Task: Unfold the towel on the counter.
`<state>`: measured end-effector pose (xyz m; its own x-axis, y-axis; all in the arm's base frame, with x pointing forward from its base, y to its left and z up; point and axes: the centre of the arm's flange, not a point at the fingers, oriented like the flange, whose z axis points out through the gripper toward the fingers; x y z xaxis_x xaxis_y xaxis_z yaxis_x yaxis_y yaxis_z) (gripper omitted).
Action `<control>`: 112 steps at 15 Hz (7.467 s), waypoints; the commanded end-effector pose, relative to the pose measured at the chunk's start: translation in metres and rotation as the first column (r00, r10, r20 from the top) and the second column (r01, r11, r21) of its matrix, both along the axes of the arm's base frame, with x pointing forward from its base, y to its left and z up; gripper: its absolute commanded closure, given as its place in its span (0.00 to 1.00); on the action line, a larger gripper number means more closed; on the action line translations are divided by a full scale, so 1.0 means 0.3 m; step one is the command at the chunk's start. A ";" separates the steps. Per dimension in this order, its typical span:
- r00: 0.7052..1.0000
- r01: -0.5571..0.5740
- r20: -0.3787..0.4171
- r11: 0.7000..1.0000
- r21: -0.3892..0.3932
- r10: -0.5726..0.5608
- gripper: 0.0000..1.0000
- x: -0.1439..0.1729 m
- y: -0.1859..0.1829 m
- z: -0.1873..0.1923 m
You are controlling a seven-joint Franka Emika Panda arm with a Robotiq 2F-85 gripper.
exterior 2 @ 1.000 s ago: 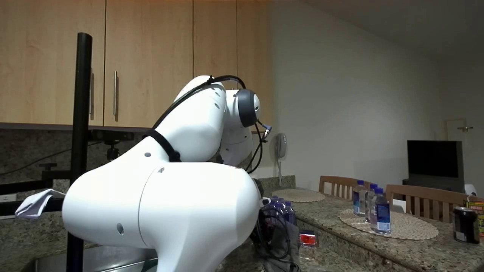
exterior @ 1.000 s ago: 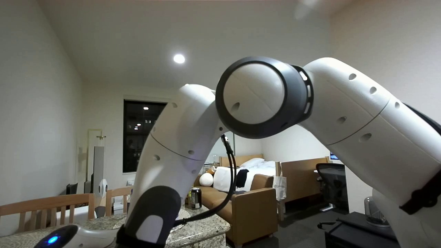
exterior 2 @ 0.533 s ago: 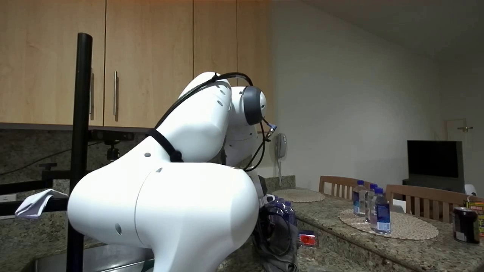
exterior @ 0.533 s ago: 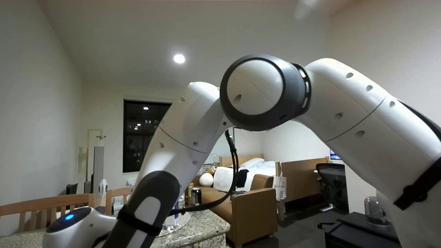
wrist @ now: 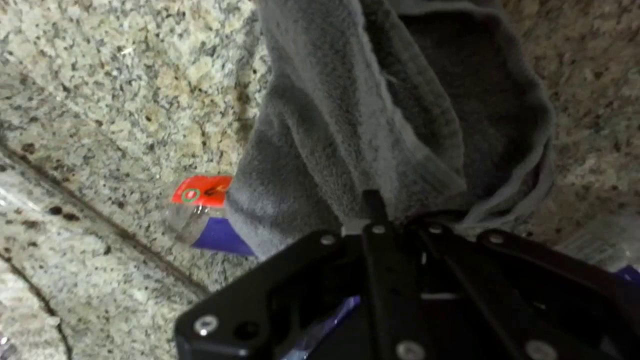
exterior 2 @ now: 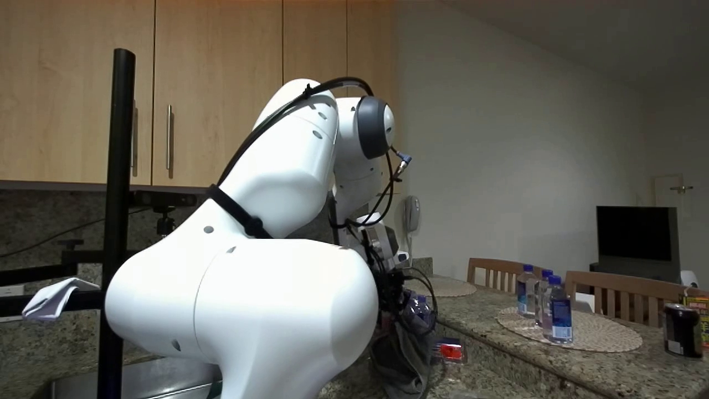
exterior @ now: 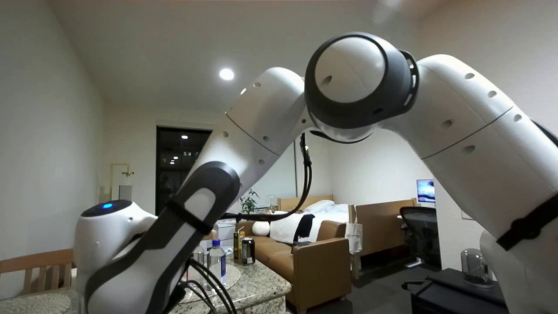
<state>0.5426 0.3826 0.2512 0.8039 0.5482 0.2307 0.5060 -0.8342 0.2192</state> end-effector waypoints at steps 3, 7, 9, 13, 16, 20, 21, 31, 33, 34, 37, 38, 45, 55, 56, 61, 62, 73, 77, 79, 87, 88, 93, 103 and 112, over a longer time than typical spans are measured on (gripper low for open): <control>0.996 -0.081 0.024 0.997 0.016 0.080 0.91 -0.010 -0.082 0.245; 0.999 -0.025 0.036 0.999 0.022 0.024 0.92 0.051 -0.199 0.354; 1.000 0.006 0.026 1.000 0.017 -0.007 0.92 0.090 -0.269 0.386; 0.991 -0.064 -0.118 0.998 0.020 0.065 0.68 0.042 -0.307 0.304; 0.970 -0.103 -0.215 0.992 0.079 0.118 0.62 -0.041 -0.278 0.236; 0.974 -0.076 -0.214 0.997 0.022 0.079 0.37 -0.154 -0.193 0.121; 0.974 -0.064 -0.219 0.998 0.003 0.063 0.31 -0.172 -0.171 0.089; 0.984 0.179 -0.020 0.984 0.020 -0.178 0.00 -0.249 0.031 -0.166; 0.977 0.210 0.025 0.978 0.012 -0.210 0.00 -0.235 0.033 -0.198; 0.974 0.223 0.038 0.975 0.007 -0.223 0.00 -0.221 0.030 -0.209; 0.967 0.245 0.073 0.969 0.003 -0.245 0.00 -0.211 0.031 -0.256; 0.965 0.250 0.085 0.968 0.001 -0.249 0.00 -0.212 0.034 -0.270; 0.941 0.283 0.203 0.959 -0.030 -0.271 0.00 -0.151 0.021 -0.347; 0.941 0.298 0.203 0.949 -0.106 -0.273 0.00 -0.126 -0.035 -0.376; 0.938 0.305 0.210 0.945 -0.116 -0.277 0.00 -0.114 -0.044 -0.375; 0.946 0.294 0.189 0.941 -0.165 -0.262 0.25 -0.083 -0.075 -0.388; 0.951 0.281 0.181 0.944 -0.173 -0.250 0.26 -0.086 -0.077 -0.394; 0.986 0.165 0.046 0.974 -0.157 -0.160 0.90 -0.113 -0.056 -0.414; 0.995 0.096 -0.012 0.987 -0.126 -0.098 0.90 -0.082 -0.067 -0.304; 0.998 0.053 -0.041 0.993 -0.107 -0.057 0.88 -0.053 -0.084 -0.217; 0.980 -0.044 -0.198 0.996 -0.077 0.028 0.89 0.059 -0.226 0.040; 0.973 -0.052 -0.228 0.996 -0.072 0.034 0.89 0.062 -0.245 0.057; 0.946 -0.047 -0.322 0.997 -0.060 0.025 0.89 0.082 -0.345 0.159; 0.854 0.122 -0.487 0.980 -0.156 -0.184 0.90 0.240 -0.631 0.153; 0.714 0.360 -0.543 0.897 -0.256 -0.442 0.90 0.301 -0.876 0.111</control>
<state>0.6236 0.1351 0.2724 0.8970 0.2283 -0.3785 0.2902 -0.9500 0.1148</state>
